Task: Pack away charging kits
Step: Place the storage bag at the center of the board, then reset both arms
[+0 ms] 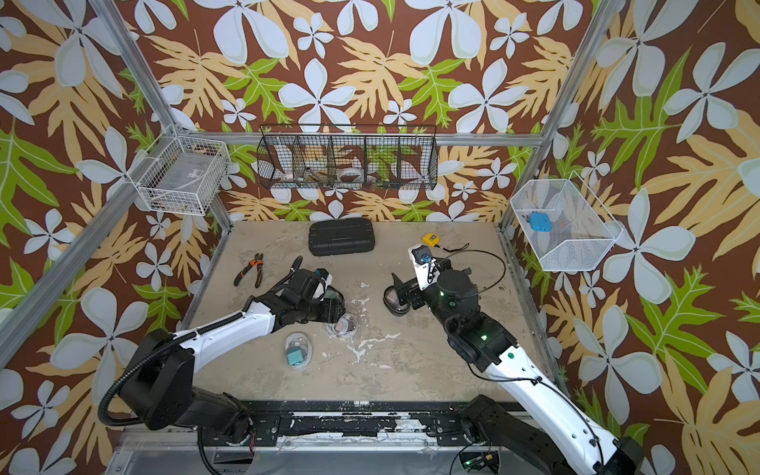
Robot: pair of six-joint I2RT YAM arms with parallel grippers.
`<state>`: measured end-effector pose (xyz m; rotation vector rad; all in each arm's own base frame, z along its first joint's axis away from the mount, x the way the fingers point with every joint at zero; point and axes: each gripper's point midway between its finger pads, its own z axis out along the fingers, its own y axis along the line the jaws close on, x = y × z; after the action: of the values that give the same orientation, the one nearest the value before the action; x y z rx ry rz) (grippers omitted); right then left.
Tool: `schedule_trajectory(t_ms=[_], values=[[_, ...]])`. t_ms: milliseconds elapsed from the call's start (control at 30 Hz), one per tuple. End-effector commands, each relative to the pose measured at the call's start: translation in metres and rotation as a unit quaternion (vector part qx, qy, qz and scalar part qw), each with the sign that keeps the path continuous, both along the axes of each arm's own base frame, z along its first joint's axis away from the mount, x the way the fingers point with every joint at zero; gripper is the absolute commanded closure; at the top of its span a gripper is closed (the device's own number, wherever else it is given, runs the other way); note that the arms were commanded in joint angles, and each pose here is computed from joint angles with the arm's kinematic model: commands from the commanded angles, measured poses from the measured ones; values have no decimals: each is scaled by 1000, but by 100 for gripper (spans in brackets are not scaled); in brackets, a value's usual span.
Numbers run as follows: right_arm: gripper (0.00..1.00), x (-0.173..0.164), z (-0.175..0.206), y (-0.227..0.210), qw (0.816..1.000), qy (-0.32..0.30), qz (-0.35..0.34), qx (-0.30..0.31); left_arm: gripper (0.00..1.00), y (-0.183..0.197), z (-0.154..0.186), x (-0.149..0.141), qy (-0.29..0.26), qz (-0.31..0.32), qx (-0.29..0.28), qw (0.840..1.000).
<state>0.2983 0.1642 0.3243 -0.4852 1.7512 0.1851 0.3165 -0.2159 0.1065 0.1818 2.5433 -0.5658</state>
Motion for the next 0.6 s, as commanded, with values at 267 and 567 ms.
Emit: schedule_trajectory(t_ms=[267, 567], values=[[0, 92, -40, -75, 993, 6, -119, -8, 0, 151, 99, 88, -192, 187, 64, 961], [0, 98, -111, -143, 975, -22, -220, 33, 0, 258, 45, 54, -272, 338, 178, 883]])
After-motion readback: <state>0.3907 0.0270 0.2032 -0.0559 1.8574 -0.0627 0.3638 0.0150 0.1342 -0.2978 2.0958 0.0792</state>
